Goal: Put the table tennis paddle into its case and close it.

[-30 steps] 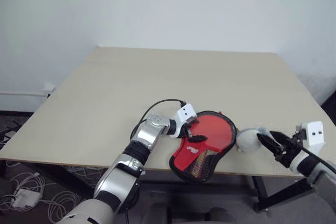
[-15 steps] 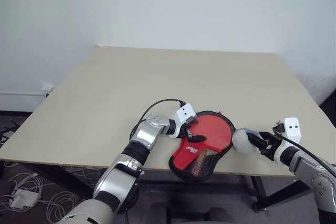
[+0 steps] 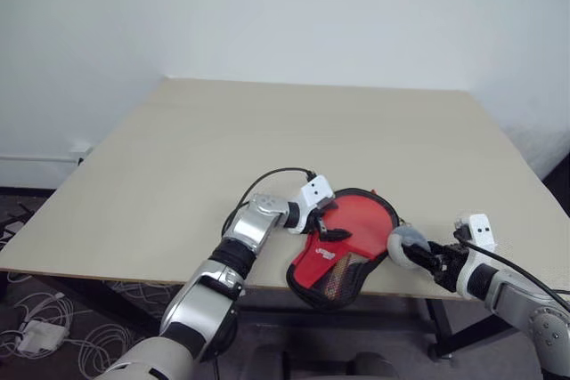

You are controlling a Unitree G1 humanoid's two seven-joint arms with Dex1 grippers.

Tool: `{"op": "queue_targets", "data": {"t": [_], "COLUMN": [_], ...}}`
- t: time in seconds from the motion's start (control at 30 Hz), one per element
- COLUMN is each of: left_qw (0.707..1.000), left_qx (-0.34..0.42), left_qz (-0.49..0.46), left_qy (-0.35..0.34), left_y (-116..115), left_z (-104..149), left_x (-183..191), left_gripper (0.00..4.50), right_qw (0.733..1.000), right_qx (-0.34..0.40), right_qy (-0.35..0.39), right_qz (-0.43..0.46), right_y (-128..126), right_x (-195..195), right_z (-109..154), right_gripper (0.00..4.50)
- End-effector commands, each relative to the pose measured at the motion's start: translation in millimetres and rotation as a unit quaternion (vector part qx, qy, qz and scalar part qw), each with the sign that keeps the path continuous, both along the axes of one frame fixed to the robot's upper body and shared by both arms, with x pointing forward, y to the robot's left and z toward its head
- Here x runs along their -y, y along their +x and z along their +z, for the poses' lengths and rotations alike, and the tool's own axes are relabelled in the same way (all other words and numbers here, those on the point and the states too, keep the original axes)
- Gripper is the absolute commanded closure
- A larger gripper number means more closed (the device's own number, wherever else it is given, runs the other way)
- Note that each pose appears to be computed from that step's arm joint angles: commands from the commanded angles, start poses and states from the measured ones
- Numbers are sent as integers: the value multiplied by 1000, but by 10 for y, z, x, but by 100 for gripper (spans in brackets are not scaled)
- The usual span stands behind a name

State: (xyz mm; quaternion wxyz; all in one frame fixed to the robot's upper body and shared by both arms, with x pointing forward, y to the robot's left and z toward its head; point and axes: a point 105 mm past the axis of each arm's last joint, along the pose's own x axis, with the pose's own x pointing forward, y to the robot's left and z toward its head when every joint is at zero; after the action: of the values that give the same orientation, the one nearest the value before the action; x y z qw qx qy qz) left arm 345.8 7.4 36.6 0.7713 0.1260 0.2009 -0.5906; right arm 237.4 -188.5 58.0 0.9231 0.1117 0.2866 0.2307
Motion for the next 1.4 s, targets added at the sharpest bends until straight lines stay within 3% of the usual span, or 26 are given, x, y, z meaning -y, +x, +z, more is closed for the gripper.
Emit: {"op": "queue_targets", "data": {"t": [0.03,0.17,0.57,0.87,1.13,1.23,1.4], "left_qw": [998,998,998,998,997,997,997], "left_qx": [-39,-48,-50,-52,-54,-53,-56], "left_qz": [-4,-11,-3,0,3,6,9], "left_qy": [40,41,42,44,46,49,44], "left_y": [-99,-134,-119,-118,-117,-102,-90], "left_z": [-261,-298,-318,-325,-321,-324,-299], "left_x": [-33,5,18,4,-31,-54,-38], "left_gripper": [0,0,0,0,0,0,0], "right_qw": [999,999,998,987,969,953,933], "right_qx": [-21,-19,7,-3,-53,-102,-125], "right_qy": [19,9,22,69,73,82,79], "right_qz": [31,40,54,144,231,274,329], "right_y": [-110,-246,-565,-733,-1193,-1469,-1725], "right_x": [-154,-149,-54,-385,-545,-688,-930], "right_z": [-51,-41,138,199,189,121,116], "right_gripper": [359,439,441,441,442,443,443]}}
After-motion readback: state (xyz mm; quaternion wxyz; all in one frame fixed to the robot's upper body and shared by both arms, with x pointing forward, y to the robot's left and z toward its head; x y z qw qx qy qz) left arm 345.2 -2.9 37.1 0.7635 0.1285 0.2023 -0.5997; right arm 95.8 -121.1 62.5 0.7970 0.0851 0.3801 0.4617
